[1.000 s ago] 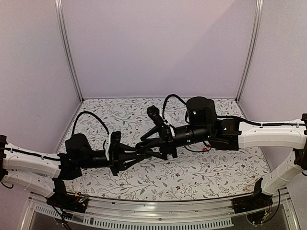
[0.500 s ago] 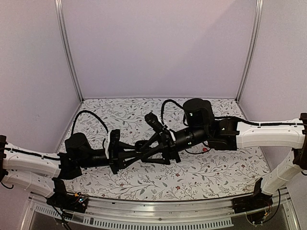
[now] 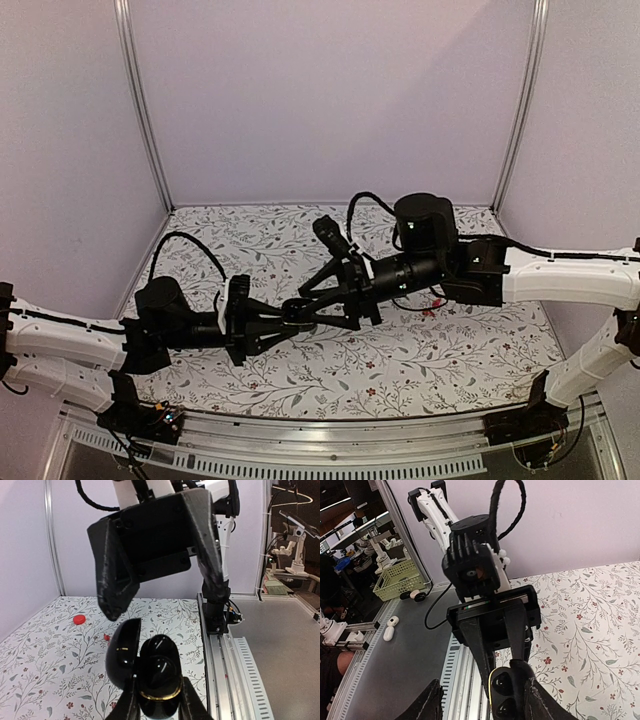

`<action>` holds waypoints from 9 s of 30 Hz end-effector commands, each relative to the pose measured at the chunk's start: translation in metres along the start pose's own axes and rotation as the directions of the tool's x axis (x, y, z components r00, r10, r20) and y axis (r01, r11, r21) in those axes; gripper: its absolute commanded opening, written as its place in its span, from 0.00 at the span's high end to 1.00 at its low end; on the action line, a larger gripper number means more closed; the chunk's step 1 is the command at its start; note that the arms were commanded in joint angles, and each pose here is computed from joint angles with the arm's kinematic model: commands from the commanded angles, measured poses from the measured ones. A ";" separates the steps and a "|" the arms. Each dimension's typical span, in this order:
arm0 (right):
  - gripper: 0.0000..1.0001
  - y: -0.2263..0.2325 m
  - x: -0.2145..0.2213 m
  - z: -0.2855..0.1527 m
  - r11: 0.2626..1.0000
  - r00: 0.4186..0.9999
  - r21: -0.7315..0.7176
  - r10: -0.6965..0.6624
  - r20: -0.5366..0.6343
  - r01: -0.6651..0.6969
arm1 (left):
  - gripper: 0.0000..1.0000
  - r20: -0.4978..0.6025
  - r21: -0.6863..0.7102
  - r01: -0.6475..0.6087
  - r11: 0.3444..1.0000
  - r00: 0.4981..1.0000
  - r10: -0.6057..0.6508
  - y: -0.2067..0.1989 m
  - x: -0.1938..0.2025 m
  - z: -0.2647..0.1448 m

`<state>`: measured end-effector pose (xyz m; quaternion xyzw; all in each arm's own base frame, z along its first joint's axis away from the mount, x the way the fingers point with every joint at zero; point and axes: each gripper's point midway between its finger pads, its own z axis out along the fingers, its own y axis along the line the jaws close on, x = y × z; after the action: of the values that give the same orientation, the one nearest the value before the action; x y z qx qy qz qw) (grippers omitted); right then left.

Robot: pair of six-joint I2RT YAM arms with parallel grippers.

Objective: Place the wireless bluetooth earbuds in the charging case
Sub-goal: Close the charging case with the earbuds, then place the charging case with the earbuds at the center of the board, then pick up the charging case from the corner of the board, then pass from the right arm to the left

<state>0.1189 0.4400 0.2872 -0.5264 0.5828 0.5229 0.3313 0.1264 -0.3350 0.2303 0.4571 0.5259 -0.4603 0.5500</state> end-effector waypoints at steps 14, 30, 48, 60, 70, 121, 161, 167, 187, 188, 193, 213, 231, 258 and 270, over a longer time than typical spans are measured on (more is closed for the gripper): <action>0.51 -0.001 0.009 0.008 0.998 0.999 -0.062 0.024 -0.046 -0.027 | 1.00 0.045 -0.040 -0.013 0.999 0.999 0.015 0.012 -0.021 0.003; 0.49 -0.007 -0.009 -0.016 0.999 0.999 0.035 -0.010 0.050 0.008 | 1.00 -0.067 -0.246 0.222 0.944 0.967 -0.245 0.083 0.024 0.010; 0.38 -0.114 0.029 -0.153 0.787 0.980 0.594 0.065 0.188 -0.166 | 1.00 0.015 -0.558 0.680 0.475 0.581 -0.814 0.282 0.162 0.000; 0.09 -0.126 0.044 -0.199 0.660 0.965 0.714 0.067 0.252 -0.232 | 1.00 0.003 -0.692 0.652 0.310 0.432 -0.902 0.333 0.222 0.005; 0.01 -0.164 0.049 -0.246 0.546 0.933 0.759 0.147 0.329 -0.354 | 0.69 -0.006 -0.772 0.571 0.280 0.433 -0.901 0.346 0.224 -0.008; 0.26 -0.374 0.274 -0.357 0.143 0.692 0.951 0.716 0.092 -0.275 | 0.00 0.041 -0.740 0.412 0.532 0.816 -0.576 0.267 0.021 -0.069; 0.55 -0.346 0.195 -0.285 0.373 0.814 0.908 0.578 -0.065 -0.192 | 0.00 0.039 -0.709 0.431 0.558 0.814 -0.579 0.249 0.023 -0.077; 0.55 -0.301 0.128 -0.215 0.534 0.908 0.842 0.386 -0.164 -0.075 | 0.06 0.022 -0.598 0.488 0.636 0.803 -0.595 0.222 0.023 -0.066; 0.57 -0.137 0.047 -0.074 0.714 0.953 0.635 -0.165 -0.256 0.294 | 0.35 -0.067 -0.322 0.607 0.727 0.751 -0.657 0.148 0.013 0.001; 0.57 -0.136 0.046 -0.074 0.701 0.948 0.642 -0.174 -0.265 0.309 | 0.35 -0.067 -0.311 0.607 0.731 0.753 -0.655 0.145 0.011 0.005; 0.58 -0.124 0.042 -0.064 0.670 0.927 0.643 -0.233 -0.293 0.371 | 0.36 -0.080 -0.262 0.613 0.745 0.756 -0.650 0.133 0.006 0.020; 0.59 -0.114 0.049 -0.047 0.647 0.907 0.637 -0.263 -0.330 0.419 | 0.38 -0.117 -0.154 0.612 0.776 0.768 -0.629 0.103 0.000 0.054; 0.59 -0.115 0.052 -0.044 0.635 0.900 0.640 -0.261 -0.349 0.433 | 0.48 -0.162 -0.111 0.627 0.771 0.755 -0.636 0.089 0.006 0.074; 0.52 -0.114 0.056 -0.044 0.619 0.889 0.641 -0.260 -0.377 0.453 | 0.86 -0.188 -0.110 0.637 0.763 0.740 -0.646 0.086 0.013 0.076; 0.28 -0.073 0.059 -0.049 0.822 0.941 0.471 -0.218 -0.260 0.320 | 0.99 -0.238 -0.120 0.515 0.849 0.815 -0.528 0.083 0.015 0.059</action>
<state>0.2085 0.3912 0.2097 -0.5368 0.6577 0.1528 0.5059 0.2236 -0.3881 0.2092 0.2983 0.7272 -0.5353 0.3092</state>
